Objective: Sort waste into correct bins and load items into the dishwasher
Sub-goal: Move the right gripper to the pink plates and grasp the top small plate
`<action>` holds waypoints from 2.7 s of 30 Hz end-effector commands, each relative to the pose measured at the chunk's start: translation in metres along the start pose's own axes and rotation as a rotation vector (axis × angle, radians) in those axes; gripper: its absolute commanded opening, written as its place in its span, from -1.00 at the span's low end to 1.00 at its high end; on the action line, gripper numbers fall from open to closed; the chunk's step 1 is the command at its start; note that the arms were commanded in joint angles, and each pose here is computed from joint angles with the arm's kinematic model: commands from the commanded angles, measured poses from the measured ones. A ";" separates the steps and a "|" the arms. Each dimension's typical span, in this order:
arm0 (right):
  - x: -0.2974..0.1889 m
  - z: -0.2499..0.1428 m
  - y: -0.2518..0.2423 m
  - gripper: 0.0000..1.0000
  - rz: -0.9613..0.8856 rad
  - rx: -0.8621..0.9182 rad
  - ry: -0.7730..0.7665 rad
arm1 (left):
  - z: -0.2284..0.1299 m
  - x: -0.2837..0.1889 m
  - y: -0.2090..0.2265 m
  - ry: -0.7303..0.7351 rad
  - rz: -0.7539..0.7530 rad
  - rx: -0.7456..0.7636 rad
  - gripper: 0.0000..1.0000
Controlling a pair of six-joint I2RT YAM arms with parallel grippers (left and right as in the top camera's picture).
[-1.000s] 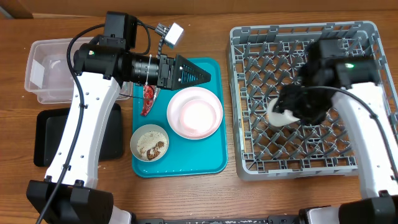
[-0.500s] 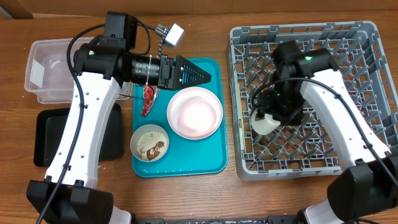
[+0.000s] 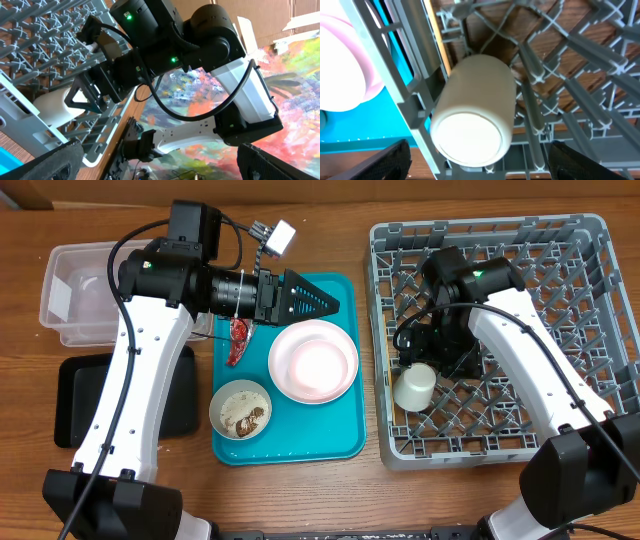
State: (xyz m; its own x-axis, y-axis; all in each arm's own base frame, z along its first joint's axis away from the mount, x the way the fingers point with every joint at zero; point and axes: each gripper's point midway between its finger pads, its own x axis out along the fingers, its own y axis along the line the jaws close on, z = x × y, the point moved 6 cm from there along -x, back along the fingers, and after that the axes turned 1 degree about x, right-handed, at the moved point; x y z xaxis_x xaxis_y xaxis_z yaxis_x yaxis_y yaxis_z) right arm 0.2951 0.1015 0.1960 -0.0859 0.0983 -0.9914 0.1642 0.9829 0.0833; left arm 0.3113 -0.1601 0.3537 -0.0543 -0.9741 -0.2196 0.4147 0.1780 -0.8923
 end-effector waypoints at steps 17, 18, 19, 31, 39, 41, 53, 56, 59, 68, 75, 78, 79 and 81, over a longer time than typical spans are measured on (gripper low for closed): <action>-0.071 -0.038 0.082 0.40 0.454 -0.464 -0.237 | -0.006 -0.046 0.032 -0.200 0.653 -0.275 0.73; -0.063 -0.040 0.090 0.40 0.419 -0.490 -0.235 | -0.008 -0.053 0.031 -0.231 0.711 -0.286 0.74; -0.058 -0.041 0.094 0.40 0.394 -0.505 -0.235 | -0.011 -0.061 0.029 -0.266 0.774 -0.299 0.74; 0.023 -0.004 0.136 0.39 0.060 -0.582 -0.306 | -0.052 -0.113 0.016 -0.415 1.213 -0.415 1.00; 0.060 0.014 0.143 0.29 0.017 -0.616 -0.276 | -0.057 -0.112 0.025 -0.364 1.238 -0.456 1.00; 0.072 0.014 0.142 0.24 -0.003 -0.626 -0.245 | -0.056 -0.111 0.027 -0.359 1.239 -0.461 1.00; 0.114 0.020 0.141 -0.17 -0.041 -0.624 -0.159 | -0.054 -0.110 0.033 -0.343 1.242 -0.475 1.00; 0.118 0.021 0.140 -0.53 -0.047 -0.620 -0.148 | -0.054 -0.110 0.033 -0.343 1.242 -0.475 1.00; 0.118 0.022 0.141 -0.62 -0.044 -0.621 -0.154 | -0.054 -0.110 0.033 -0.343 1.242 -0.475 1.00; 0.096 0.026 0.144 -0.92 -0.056 -0.591 -0.186 | -0.054 -0.110 0.033 -0.343 1.243 -0.475 1.00; 0.035 0.030 0.153 -0.92 -0.017 -0.549 -0.319 | -0.054 -0.110 0.033 -0.344 1.243 -0.474 1.00; 0.000 0.034 0.149 -0.92 -0.042 -0.474 -0.435 | -0.054 -0.110 0.033 -0.344 1.243 -0.474 1.00; -0.023 0.037 0.144 -0.92 -0.065 -0.418 -0.523 | -0.054 -0.110 0.033 -0.344 1.242 -0.474 1.00; -0.047 0.040 0.134 -0.92 -0.095 -0.352 -0.612 | -0.054 -0.110 0.033 -0.344 1.242 -0.474 1.00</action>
State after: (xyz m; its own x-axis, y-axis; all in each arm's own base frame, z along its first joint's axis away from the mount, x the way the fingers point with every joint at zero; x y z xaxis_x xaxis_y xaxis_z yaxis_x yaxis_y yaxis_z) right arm 0.3495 0.2444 0.1800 0.2784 0.0574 -0.9588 -0.3154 0.9483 -0.0348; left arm 0.2796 -0.0419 0.3246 0.3644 -0.1274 -0.9225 -0.3133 0.9161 -0.2503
